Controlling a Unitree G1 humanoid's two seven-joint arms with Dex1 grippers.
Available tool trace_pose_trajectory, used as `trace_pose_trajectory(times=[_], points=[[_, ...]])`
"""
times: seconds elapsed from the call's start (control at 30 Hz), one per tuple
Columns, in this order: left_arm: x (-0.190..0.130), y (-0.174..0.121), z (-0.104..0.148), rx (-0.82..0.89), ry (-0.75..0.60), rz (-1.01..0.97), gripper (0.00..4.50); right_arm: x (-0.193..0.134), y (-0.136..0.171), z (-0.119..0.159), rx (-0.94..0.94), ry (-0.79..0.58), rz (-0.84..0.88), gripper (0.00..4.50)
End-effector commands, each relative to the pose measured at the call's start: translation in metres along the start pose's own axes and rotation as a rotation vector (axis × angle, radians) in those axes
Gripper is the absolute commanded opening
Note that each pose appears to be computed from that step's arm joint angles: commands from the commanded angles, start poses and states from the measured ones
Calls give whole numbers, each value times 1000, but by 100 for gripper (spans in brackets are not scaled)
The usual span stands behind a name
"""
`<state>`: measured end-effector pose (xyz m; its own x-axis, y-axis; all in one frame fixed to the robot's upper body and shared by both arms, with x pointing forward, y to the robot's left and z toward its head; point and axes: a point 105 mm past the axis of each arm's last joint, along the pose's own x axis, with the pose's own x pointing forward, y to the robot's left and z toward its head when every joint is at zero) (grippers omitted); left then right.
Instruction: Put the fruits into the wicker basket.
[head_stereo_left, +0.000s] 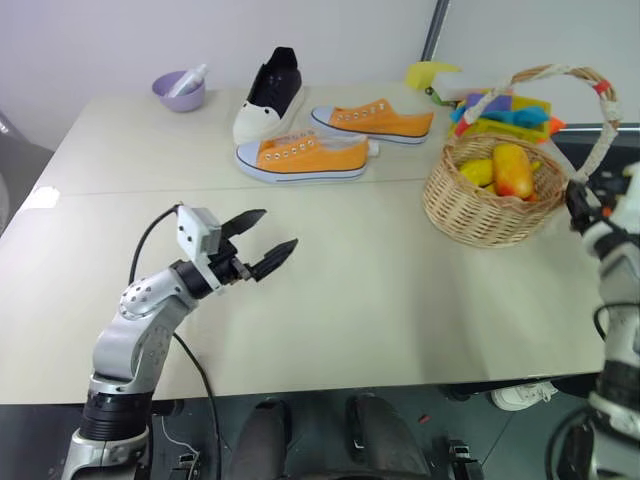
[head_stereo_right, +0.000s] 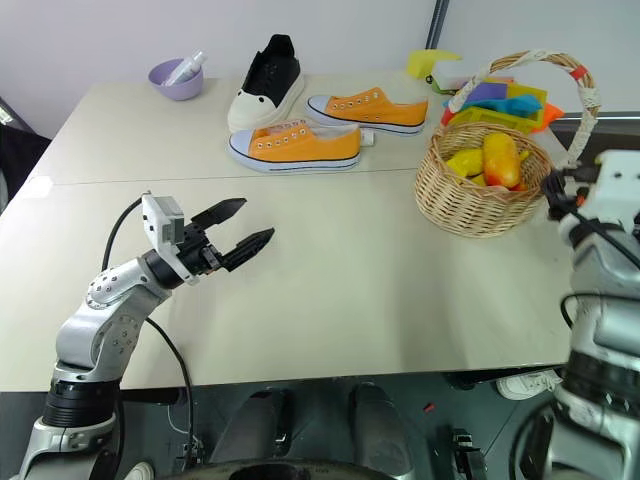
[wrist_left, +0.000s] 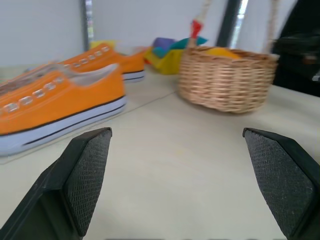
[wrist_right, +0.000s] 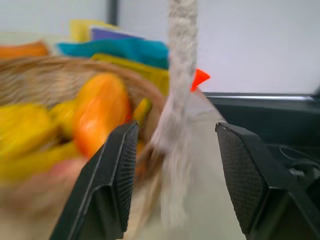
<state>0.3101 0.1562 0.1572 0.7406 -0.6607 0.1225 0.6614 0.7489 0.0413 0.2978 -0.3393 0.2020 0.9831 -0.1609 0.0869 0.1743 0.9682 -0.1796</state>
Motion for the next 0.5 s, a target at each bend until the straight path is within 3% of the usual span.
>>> trace_pose_trajectory(times=[0.03, 0.17, 0.33, 0.5], points=[[-22, 31, -13, 67, 41, 163, 450, -22, 32, 23, -34, -98, 244, 258], [-53, 55, -49, 126, 177, 310, 450, -42, 106, -9, -5, 8, 599, 258], [-73, 61, -60, 143, 201, 381, 450, -35, 135, -36, -25, 4, 632, 258], [-79, 56, -61, 133, 207, 393, 450, -33, 152, -43, 21, -18, 677, 258]])
